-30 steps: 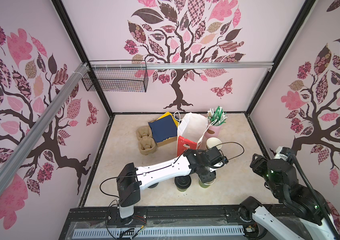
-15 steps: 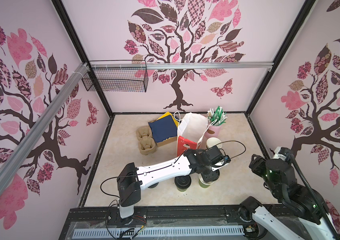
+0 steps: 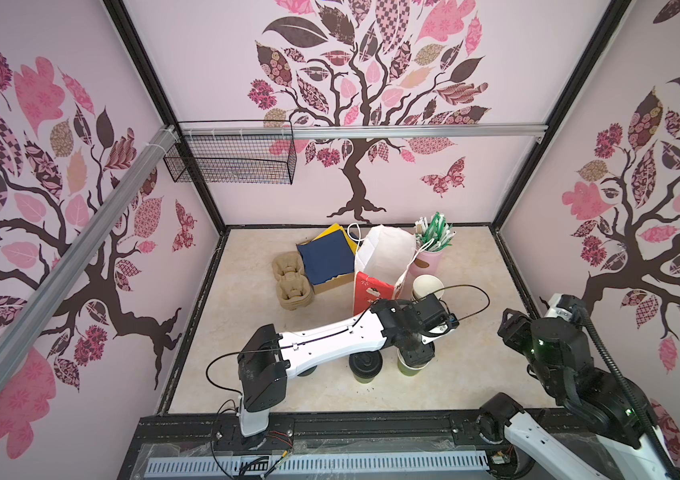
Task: Pack the takeout coffee
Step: 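Lower the black lid onto the paper cup rim with the left gripper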
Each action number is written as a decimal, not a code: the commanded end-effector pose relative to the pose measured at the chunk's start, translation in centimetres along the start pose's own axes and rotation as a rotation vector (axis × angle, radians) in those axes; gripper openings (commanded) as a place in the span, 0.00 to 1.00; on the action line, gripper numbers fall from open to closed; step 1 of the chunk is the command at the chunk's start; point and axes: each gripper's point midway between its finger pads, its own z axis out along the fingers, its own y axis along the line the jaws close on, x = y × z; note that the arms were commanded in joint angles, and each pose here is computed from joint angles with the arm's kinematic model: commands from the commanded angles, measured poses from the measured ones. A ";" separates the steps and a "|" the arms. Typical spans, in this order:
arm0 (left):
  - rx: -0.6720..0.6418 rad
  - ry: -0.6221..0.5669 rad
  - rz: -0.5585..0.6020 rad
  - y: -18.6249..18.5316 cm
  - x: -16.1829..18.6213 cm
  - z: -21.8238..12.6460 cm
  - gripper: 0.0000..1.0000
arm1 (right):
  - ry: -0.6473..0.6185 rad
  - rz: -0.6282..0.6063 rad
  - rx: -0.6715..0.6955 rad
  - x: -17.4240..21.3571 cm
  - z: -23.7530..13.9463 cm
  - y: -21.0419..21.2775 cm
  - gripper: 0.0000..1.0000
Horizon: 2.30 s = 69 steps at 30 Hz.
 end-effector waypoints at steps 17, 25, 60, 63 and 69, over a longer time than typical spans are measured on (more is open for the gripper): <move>0.032 0.057 -0.006 -0.7 1.5 1.9 0.59 | 0.020 0.007 0.017 0.4 0.0 -0.3 0.68; 0.035 0.074 -0.001 -0.8 2.0 2.1 0.60 | 0.025 0.007 0.014 0.6 0.3 -0.1 0.68; 0.052 0.190 -0.021 -1.1 5.3 4.9 0.60 | 0.043 0.004 0.014 1.2 0.5 -0.1 0.68; 0.068 0.196 -0.027 -1.5 5.7 5.0 0.59 | 0.055 0.007 0.016 1.6 0.6 -0.2 0.68; 0.102 0.215 -0.045 -2.2 6.5 5.6 0.59 | 0.145 0.026 0.013 3.9 1.3 -0.1 0.68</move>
